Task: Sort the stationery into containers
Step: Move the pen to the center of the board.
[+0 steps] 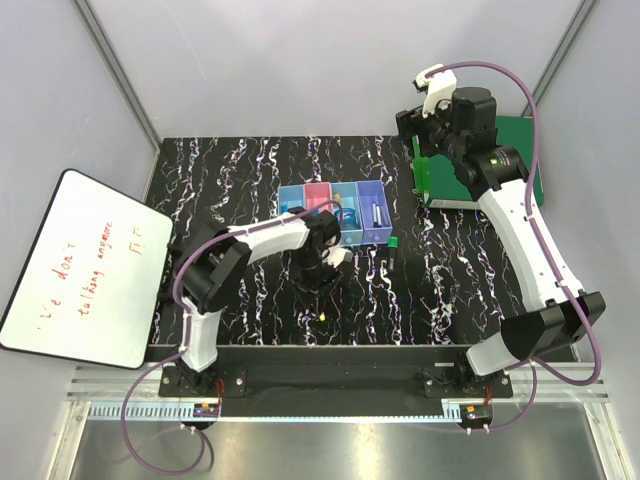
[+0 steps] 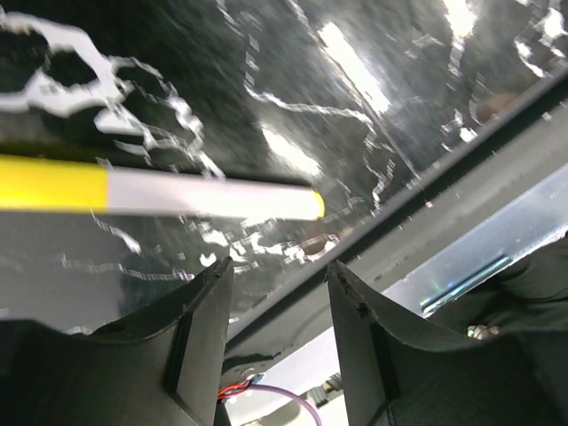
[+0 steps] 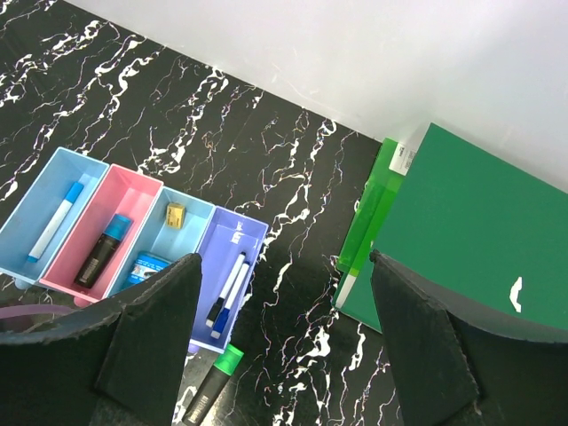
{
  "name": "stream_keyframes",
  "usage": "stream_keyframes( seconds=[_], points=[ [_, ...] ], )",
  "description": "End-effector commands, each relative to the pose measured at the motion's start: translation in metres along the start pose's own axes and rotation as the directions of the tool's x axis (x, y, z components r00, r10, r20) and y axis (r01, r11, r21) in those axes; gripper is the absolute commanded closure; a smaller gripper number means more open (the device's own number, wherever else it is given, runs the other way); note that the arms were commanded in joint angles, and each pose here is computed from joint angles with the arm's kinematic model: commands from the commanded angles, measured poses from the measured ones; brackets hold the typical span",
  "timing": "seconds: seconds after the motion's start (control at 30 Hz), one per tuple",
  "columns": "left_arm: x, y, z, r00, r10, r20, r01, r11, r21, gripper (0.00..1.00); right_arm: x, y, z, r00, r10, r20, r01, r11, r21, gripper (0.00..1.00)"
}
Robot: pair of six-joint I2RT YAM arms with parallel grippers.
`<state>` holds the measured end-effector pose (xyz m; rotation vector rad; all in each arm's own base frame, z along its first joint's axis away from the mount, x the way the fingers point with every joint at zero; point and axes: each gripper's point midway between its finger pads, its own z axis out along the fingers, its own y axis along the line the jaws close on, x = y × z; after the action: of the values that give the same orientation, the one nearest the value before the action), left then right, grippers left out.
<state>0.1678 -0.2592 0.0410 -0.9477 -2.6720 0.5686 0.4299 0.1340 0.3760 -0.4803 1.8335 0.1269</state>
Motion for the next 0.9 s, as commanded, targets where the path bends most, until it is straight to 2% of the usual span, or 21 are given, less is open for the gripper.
stream_keyframes(
  seconds=[0.0, 0.23, 0.47, 0.57, 0.6, 0.63, 0.87],
  points=[
    [-0.018, 0.005, 0.001, 0.999, -0.036, 0.034, 0.037, 0.999, -0.027, 0.50, -0.020, -0.004, -0.009, 0.998, 0.005, 0.069, -0.006, 1.000, 0.004, 0.15],
    [-0.023, 0.021, 0.006, 0.998, -0.056, 0.043, 0.060, 0.991, -0.117, 0.52, -0.021, -0.003, -0.007, 0.998, 0.010, 0.070, -0.010, 1.000, -0.002, 0.15],
    [-0.029, 0.020, -0.006, 0.997, -0.002, 0.081, 0.015, 0.987, -0.160, 0.51, -0.019, -0.003, -0.010, 0.998, 0.007, 0.068, -0.007, 1.000, -0.001, 0.15],
    [-0.028, 0.009, -0.017, 0.993, 0.033, 0.110, -0.017, 0.990, -0.138, 0.52, -0.018, -0.003, -0.013, 0.998, 0.008, 0.068, -0.008, 1.000, 0.000, 0.15],
    [-0.031, 0.000, -0.025, 0.988, 0.079, 0.133, -0.062, 0.990, -0.127, 0.58, -0.017, -0.002, -0.014, 0.998, 0.008, 0.067, -0.008, 1.000, -0.004, 0.15],
    [-0.033, -0.004, -0.031, 0.984, 0.092, 0.154, -0.073, 0.989, -0.127, 0.60, -0.015, -0.002, -0.013, 0.998, 0.008, 0.064, -0.008, 1.000, -0.005, 0.15],
    [-0.034, -0.039, -0.056, 0.940, 0.259, 0.224, -0.233, 0.963, -0.136, 0.62, -0.017, -0.004, -0.016, 0.997, 0.005, 0.071, -0.005, 1.000, 0.001, 0.15]
  ],
)
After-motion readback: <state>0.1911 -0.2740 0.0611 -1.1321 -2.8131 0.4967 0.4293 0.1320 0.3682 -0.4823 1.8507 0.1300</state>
